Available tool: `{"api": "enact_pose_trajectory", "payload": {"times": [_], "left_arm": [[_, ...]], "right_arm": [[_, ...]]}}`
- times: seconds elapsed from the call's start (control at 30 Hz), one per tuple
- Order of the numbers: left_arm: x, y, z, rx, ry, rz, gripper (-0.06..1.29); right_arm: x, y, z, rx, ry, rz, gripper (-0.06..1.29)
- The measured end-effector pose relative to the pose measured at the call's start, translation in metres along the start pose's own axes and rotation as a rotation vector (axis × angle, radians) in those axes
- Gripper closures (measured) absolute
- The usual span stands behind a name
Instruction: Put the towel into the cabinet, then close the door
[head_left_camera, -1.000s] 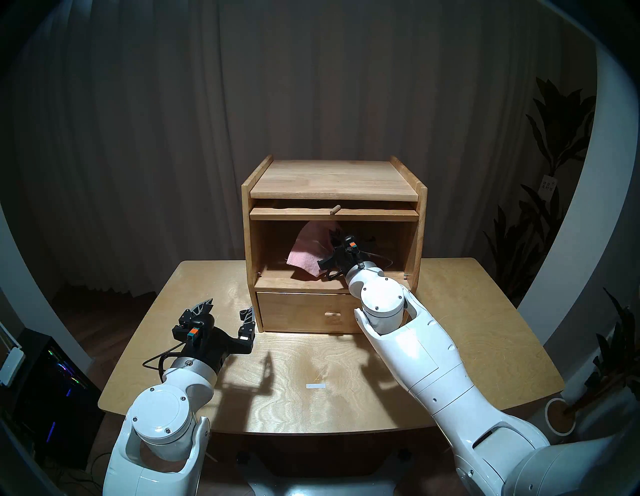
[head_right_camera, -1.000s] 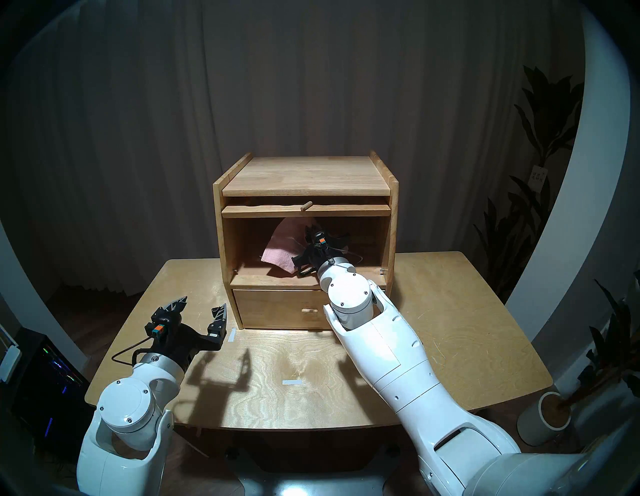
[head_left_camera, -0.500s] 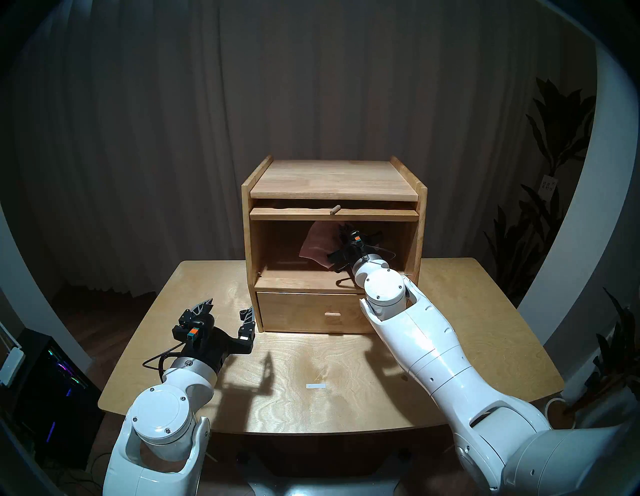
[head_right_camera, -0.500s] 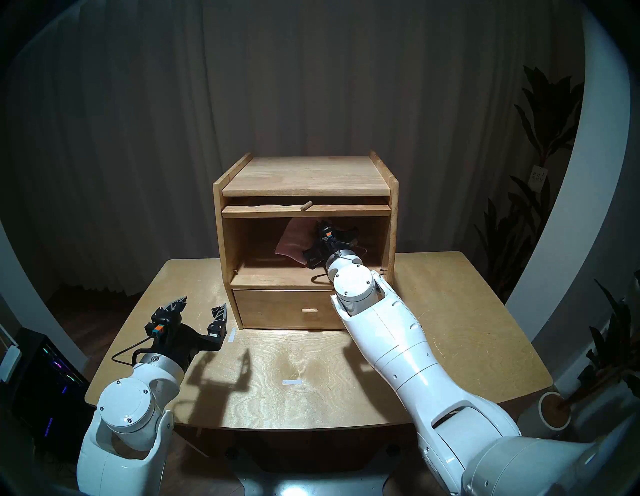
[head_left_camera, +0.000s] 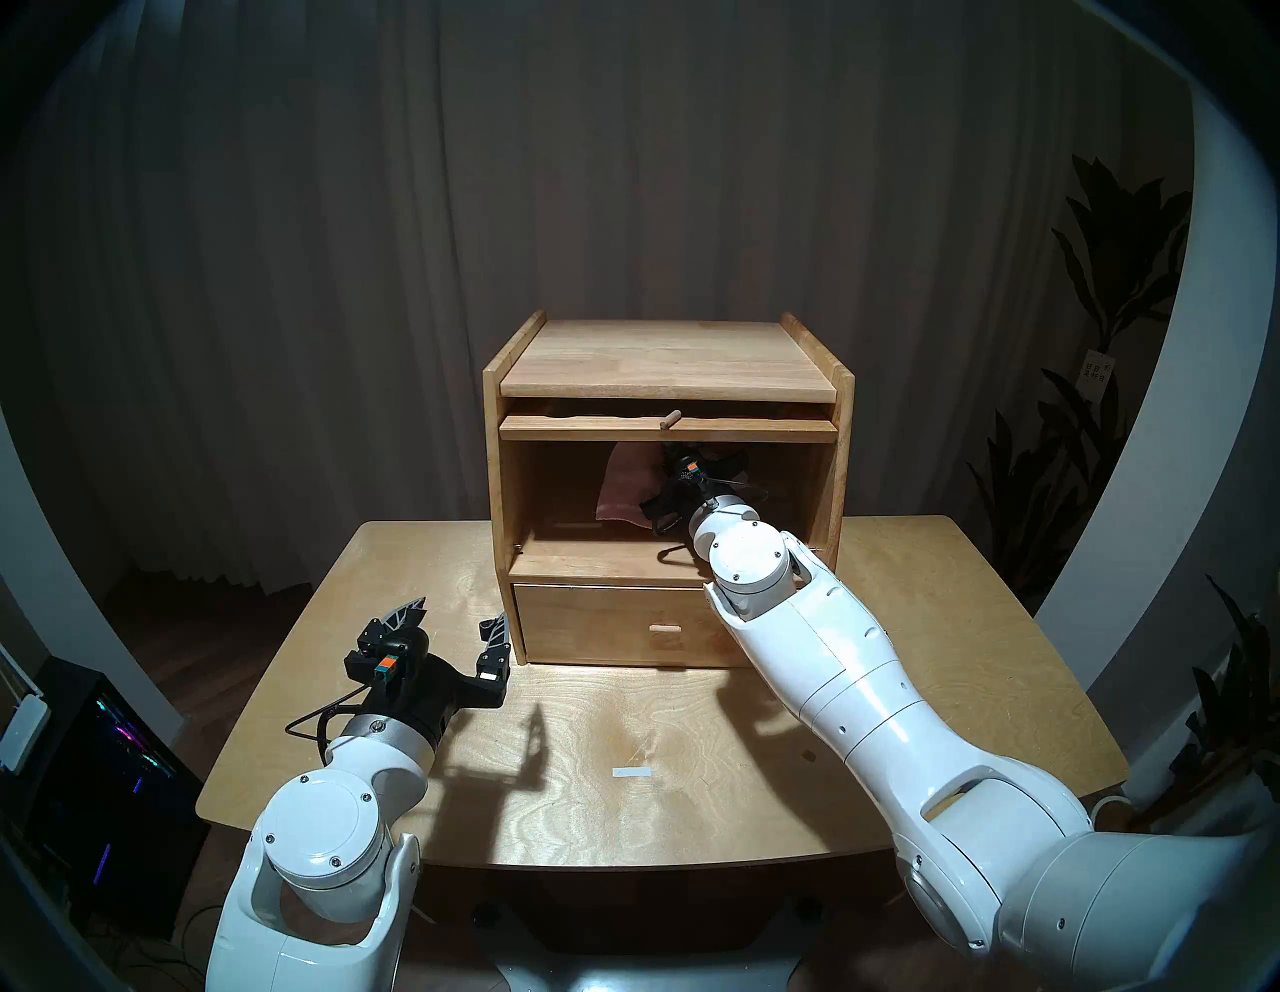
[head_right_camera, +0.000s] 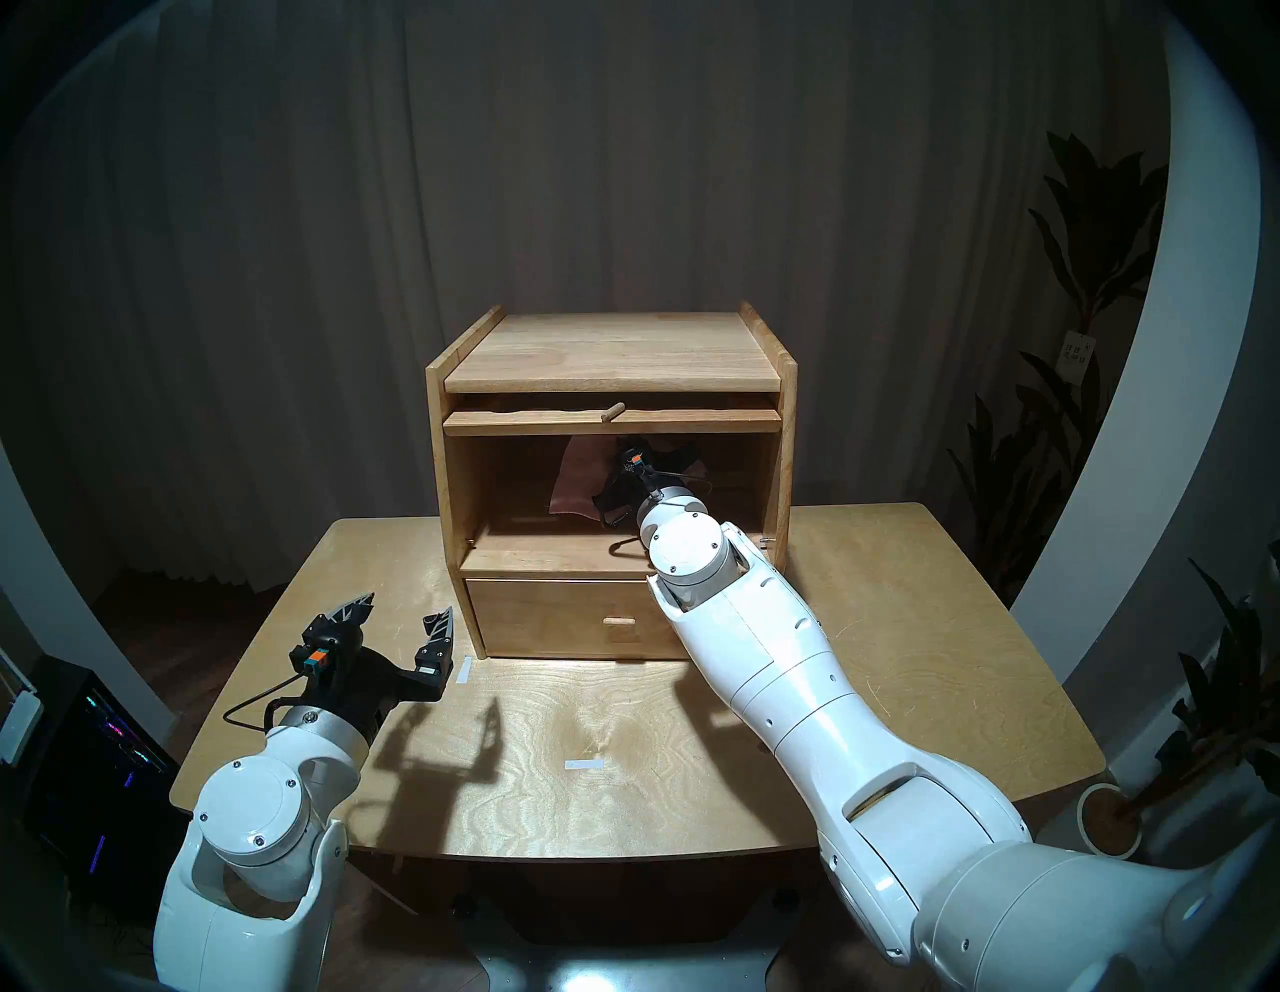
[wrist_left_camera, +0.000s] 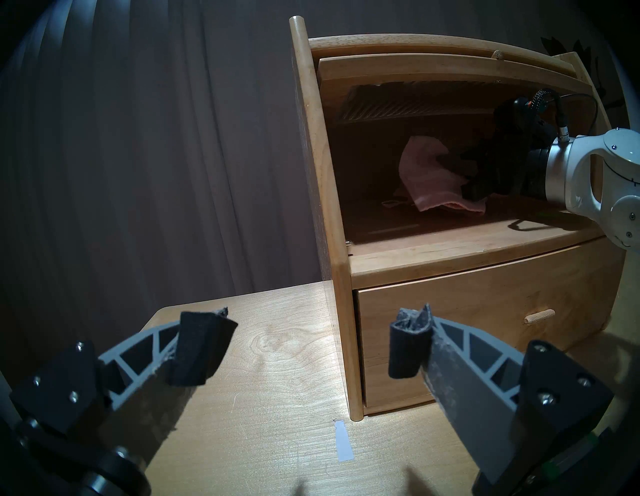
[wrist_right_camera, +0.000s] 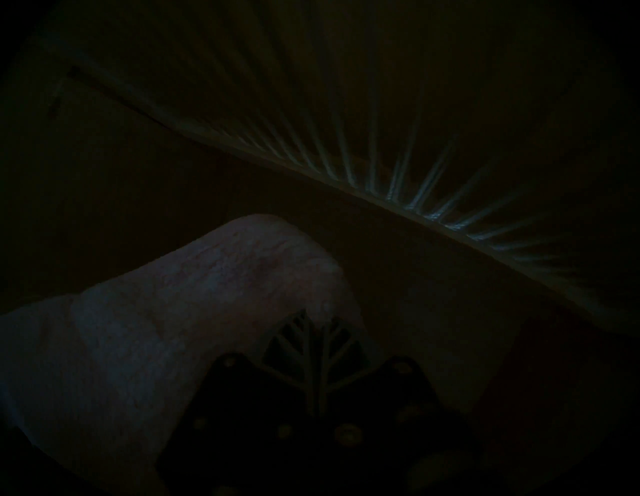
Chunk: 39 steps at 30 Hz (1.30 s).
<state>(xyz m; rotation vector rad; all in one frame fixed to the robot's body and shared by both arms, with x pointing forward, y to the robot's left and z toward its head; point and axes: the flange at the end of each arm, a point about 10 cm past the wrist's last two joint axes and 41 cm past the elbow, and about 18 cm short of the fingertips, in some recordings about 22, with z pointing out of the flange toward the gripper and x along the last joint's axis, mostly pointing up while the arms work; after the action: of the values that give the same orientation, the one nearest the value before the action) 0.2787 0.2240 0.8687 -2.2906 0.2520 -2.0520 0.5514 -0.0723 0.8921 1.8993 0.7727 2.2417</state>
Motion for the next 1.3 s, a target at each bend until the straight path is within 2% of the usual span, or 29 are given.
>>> {"api": "enact_pose_trajectory", "payload": {"times": [0.37,0.57,0.63,0.67,0.7,0.73,1.1,1.3], "left_arm": [[0.0,0.0,0.0,0.0,0.0,0.0,-0.01],[0.0,0.0,0.0,0.0,0.0,0.0,-0.01],[0.0,0.0,0.0,0.0,0.0,0.0,-0.01],[0.0,0.0,0.0,0.0,0.0,0.0,-0.01],[0.0,0.0,0.0,0.0,0.0,0.0,-0.01],[0.0,0.0,0.0,0.0,0.0,0.0,-0.01],[0.0,0.0,0.0,0.0,-0.001,0.0,-0.01],[0.0,0.0,0.0,0.0,-0.001,0.0,-0.01]], "right_arm": [[0.001,0.004,0.01,-0.01,0.016,-0.044,1.26],[-0.004,0.006,-0.001,0.031,0.03,-0.089,1.26],[-0.007,0.009,-0.008,0.04,0.037,-0.103,1.16],[-0.008,0.011,-0.012,0.042,0.042,-0.11,0.49],[-0.009,0.013,-0.015,0.044,0.045,-0.115,0.11],[-0.01,0.016,-0.019,0.044,0.048,-0.121,-0.02],[-0.022,0.051,-0.06,0.044,0.068,-0.155,-0.01],[-0.023,0.059,-0.08,0.072,0.096,-0.137,-0.02]]}}
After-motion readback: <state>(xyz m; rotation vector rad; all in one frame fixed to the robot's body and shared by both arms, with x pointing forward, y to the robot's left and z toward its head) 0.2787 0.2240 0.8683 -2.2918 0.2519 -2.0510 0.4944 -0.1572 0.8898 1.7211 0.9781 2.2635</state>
